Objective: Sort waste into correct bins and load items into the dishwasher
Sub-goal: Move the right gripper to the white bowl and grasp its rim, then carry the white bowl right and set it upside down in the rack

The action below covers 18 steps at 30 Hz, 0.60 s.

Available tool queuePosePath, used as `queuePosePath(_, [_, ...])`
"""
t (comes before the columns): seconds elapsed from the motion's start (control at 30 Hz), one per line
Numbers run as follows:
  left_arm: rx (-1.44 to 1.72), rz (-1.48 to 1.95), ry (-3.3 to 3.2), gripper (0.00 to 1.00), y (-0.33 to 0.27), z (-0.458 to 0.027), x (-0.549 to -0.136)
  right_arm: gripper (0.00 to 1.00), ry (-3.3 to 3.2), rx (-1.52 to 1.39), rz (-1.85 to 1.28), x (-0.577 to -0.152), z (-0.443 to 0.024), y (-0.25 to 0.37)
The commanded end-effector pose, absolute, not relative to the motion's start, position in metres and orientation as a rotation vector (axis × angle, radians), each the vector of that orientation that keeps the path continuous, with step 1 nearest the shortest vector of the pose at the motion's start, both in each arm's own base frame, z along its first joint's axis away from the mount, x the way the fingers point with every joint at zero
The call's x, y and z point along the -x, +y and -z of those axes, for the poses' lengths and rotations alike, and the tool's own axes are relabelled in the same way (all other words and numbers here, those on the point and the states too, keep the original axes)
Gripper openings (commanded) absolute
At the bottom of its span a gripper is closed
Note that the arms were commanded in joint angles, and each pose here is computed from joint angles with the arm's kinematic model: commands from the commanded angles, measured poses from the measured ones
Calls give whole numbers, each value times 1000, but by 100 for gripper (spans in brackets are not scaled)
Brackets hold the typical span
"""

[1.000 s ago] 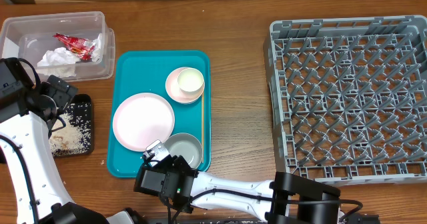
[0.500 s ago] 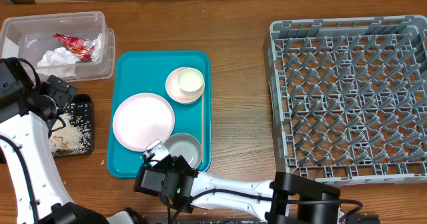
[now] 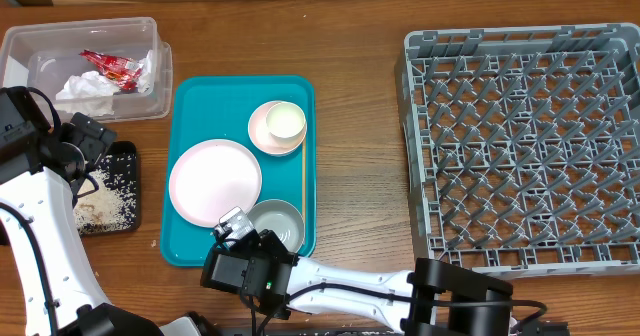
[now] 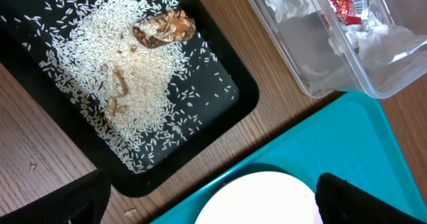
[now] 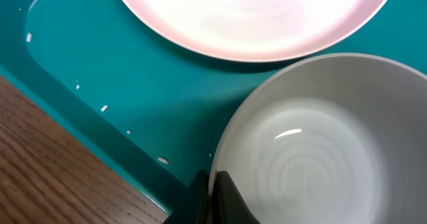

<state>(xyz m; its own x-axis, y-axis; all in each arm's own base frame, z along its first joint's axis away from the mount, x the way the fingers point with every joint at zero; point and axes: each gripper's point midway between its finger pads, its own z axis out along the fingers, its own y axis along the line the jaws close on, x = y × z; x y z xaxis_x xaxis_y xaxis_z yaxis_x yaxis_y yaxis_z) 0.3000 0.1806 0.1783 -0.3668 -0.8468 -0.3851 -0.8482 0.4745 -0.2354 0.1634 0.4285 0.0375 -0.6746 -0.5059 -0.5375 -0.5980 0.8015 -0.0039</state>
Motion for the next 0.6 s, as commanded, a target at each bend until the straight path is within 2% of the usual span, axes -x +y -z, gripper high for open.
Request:
queuePosePath(0.0, [1415, 4, 2260, 100, 181, -180, -302, 4, 2425, 783, -326, -163, -70, 438])
queuePosePath(0.27, [1415, 5, 2261, 100, 181, -180, -302, 4, 2343, 630, -255, -198, -131, 402])
queuePosePath(0.43, [1415, 5, 2261, 100, 181, -180, -302, 4, 2296, 413, -315, -238, -210, 344])
queuePosePath(0.57, [1415, 5, 2261, 100, 181, -180, -302, 4, 2222, 185, -402, -269, -278, 272])
